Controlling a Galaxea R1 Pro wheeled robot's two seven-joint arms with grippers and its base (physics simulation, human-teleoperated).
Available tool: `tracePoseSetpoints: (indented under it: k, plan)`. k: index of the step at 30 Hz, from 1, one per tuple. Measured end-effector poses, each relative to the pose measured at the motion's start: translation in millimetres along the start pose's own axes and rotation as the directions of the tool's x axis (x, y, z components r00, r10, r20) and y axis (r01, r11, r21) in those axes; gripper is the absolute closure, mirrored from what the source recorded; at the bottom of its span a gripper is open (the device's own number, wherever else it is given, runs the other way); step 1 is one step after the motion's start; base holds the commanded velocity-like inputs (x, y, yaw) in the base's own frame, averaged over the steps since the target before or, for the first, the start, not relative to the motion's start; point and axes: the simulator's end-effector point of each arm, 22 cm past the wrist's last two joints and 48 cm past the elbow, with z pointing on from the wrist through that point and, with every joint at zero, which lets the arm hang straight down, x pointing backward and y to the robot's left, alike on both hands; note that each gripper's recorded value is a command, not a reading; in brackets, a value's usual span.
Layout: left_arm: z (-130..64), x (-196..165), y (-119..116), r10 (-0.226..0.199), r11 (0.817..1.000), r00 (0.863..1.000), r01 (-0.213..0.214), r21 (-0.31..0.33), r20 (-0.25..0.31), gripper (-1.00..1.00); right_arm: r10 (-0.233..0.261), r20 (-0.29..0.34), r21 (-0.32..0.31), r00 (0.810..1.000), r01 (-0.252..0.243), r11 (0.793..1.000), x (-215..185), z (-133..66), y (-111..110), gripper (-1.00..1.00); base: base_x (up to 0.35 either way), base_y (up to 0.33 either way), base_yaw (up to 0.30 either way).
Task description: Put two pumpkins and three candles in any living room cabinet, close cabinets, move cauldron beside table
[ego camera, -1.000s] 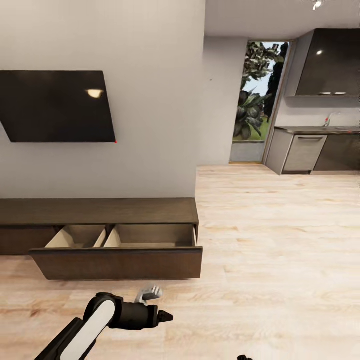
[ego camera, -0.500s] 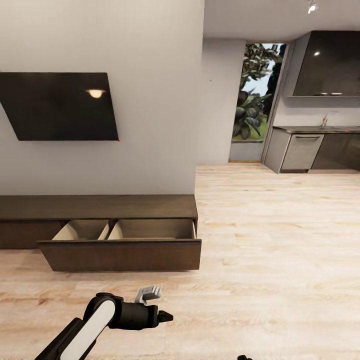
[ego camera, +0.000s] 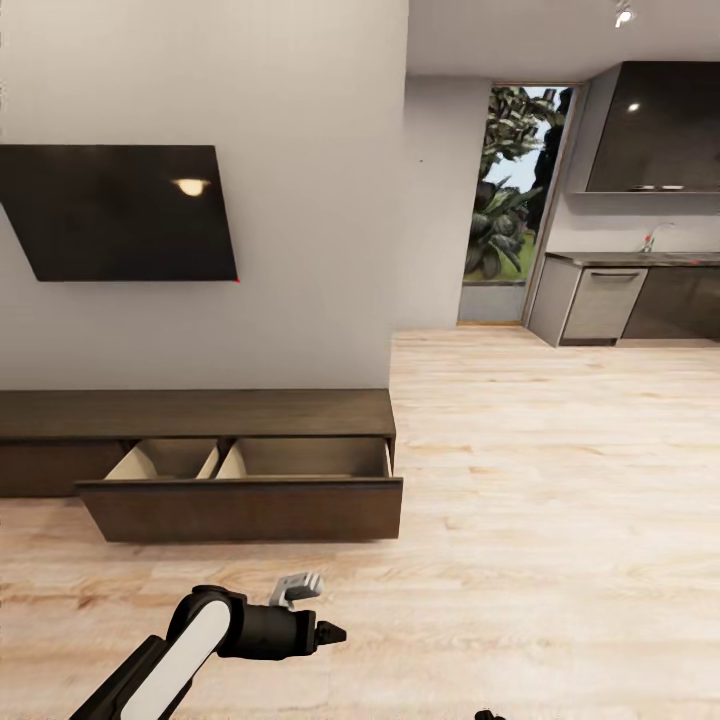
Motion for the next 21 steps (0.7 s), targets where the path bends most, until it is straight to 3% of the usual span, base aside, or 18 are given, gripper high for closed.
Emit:
tracePoseSetpoints:
  k: [7,13,21]
  plan:
    - [1.8,1.4,1.5,-0.004,1.0,1.0,0.004,0.0,-0.005,-1.0,0.001,-0.005,0.007,1.0,0.0,1.0,1.8,1.0,-2.7,-1.0,-0.147,0.0,0.055]
    - [2.6,2.2,1.6,-0.004,1.0,1.0,0.004,0.0,-0.008,-1.0,-0.003,-0.008,0.01,1.0,0.003,1.0,2.5,1.4,-3.5,-1.0,-0.145,-0.001,0.26]
    - [2.8,3.0,1.0,-0.002,1.0,1.0,0.002,0.0,-0.01,-1.0,-0.046,-0.003,0.01,0.999,0.046,0.999,1.4,1.2,-3.7,-1.0,-0.178,-0.106,0.289]
